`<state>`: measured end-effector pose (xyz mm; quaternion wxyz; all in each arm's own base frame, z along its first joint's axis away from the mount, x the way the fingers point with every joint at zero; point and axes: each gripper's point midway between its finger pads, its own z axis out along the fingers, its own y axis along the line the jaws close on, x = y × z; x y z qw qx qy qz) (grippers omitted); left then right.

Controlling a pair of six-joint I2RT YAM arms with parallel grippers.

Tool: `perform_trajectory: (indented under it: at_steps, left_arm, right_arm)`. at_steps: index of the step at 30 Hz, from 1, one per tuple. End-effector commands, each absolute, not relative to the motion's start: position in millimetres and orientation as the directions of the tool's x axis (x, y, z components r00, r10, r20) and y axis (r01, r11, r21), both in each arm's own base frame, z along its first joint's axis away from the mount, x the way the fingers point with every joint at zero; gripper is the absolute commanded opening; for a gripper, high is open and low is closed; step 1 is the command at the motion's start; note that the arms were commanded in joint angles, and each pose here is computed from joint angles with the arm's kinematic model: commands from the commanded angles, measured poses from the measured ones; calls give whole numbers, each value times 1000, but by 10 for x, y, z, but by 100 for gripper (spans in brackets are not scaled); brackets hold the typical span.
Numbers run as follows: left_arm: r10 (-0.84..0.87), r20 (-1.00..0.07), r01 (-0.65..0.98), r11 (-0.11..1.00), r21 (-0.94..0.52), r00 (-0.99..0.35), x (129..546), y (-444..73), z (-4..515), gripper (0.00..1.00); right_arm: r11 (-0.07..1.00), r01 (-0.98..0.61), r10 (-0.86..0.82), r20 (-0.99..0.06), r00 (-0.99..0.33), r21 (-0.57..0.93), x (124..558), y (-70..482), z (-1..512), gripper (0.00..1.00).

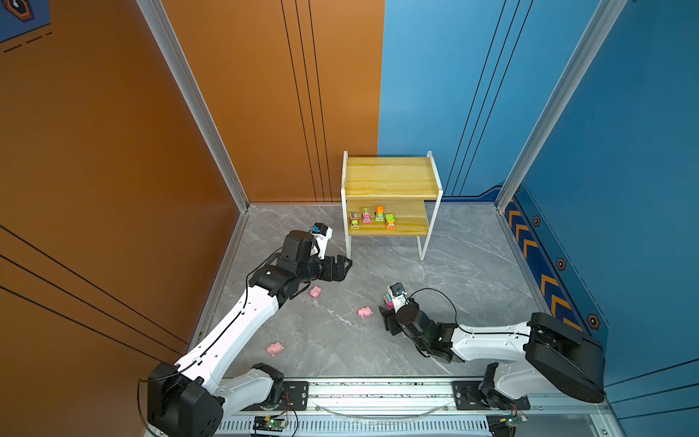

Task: Place and organize the plastic toys onto the shelf
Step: 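Lift the pink-and-teal truck off the floor with right gripper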

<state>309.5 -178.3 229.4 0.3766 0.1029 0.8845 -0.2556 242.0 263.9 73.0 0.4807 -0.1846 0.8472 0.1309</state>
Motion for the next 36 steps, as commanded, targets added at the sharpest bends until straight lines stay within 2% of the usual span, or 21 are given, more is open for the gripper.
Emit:
perform_trajectory:
  at_steps: [1, 6, 23, 36]
  left_arm:
    - [-6, -734, 402, 834, -379, -679, 3051, -1820, 2335, 93]
    - [-4, -738, 408, 831, -378, -675, 3036, -1835, 2357, 93]
    - [6, -738, 417, 828, -374, -674, 3019, -1864, 2346, 93]
    - [9, -735, 419, 827, -376, -678, 3020, -1871, 2334, 93]
  right_arm:
    - [916, -389, -81, -906, -416, 96, 2485, 2580, 891, 68]
    - [915, -390, -73, -906, -418, 106, 2521, 2561, 850, 63]
    - [899, -415, -91, -866, -491, 141, 2635, 2631, 572, 59]
    - [895, -423, -105, -858, -502, 138, 2688, 2682, 450, 43]
